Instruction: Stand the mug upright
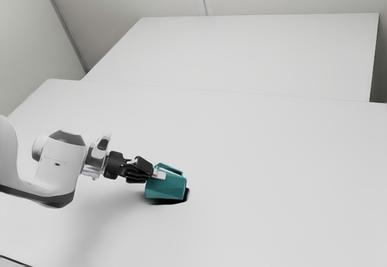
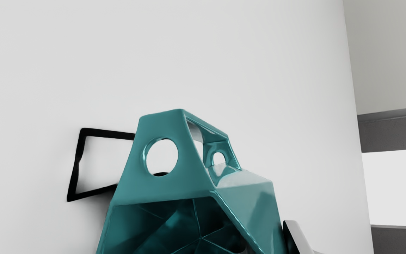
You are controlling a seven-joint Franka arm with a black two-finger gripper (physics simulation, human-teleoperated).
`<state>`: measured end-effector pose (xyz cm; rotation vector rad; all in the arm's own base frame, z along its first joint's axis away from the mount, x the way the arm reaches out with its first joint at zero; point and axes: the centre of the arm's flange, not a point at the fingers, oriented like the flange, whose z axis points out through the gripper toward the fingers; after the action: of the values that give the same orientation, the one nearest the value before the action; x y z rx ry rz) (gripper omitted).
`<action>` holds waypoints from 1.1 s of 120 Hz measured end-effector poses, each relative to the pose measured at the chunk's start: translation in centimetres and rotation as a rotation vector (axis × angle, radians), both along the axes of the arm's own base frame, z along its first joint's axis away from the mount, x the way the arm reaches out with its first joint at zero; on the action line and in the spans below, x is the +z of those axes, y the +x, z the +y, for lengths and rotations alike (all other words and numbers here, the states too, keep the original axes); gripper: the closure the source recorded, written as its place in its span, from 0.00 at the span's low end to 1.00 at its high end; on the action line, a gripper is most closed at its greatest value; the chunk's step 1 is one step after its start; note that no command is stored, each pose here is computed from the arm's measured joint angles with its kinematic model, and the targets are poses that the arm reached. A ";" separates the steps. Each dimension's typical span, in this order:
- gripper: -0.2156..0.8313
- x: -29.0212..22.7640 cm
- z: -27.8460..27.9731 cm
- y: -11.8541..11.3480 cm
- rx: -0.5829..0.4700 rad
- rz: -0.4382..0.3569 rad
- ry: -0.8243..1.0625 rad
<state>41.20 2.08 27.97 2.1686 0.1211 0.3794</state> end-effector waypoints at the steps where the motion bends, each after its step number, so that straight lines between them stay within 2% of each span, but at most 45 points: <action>1: 0.89 0.0 0.0 0.0 0.000 0.000 0.000; 16: 0.92 0.3 -0.5 0.3 -0.011 -0.007 0.012; 44: 0.94 3.4 -1.9 2.7 -0.066 -0.076 0.061; 56: 0.94 6.4 -1.4 5.0 -0.171 -0.118 0.182; 73: 0.95 13.2 -0.1 9.5 -0.393 -0.184 0.514; 85: 0.95 14.4 1.0 12.6 -0.509 -0.145 0.728; 97: 0.95 12.9 2.2 14.9 -0.559 -0.064 0.860; 112: 0.95 11.2 3.8 15.7 -0.534 0.030 0.940; 132: 0.95 10.3 3.6 16.3 -0.450 0.076 0.996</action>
<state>57.48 5.67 38.24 3.0734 -0.6353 0.0810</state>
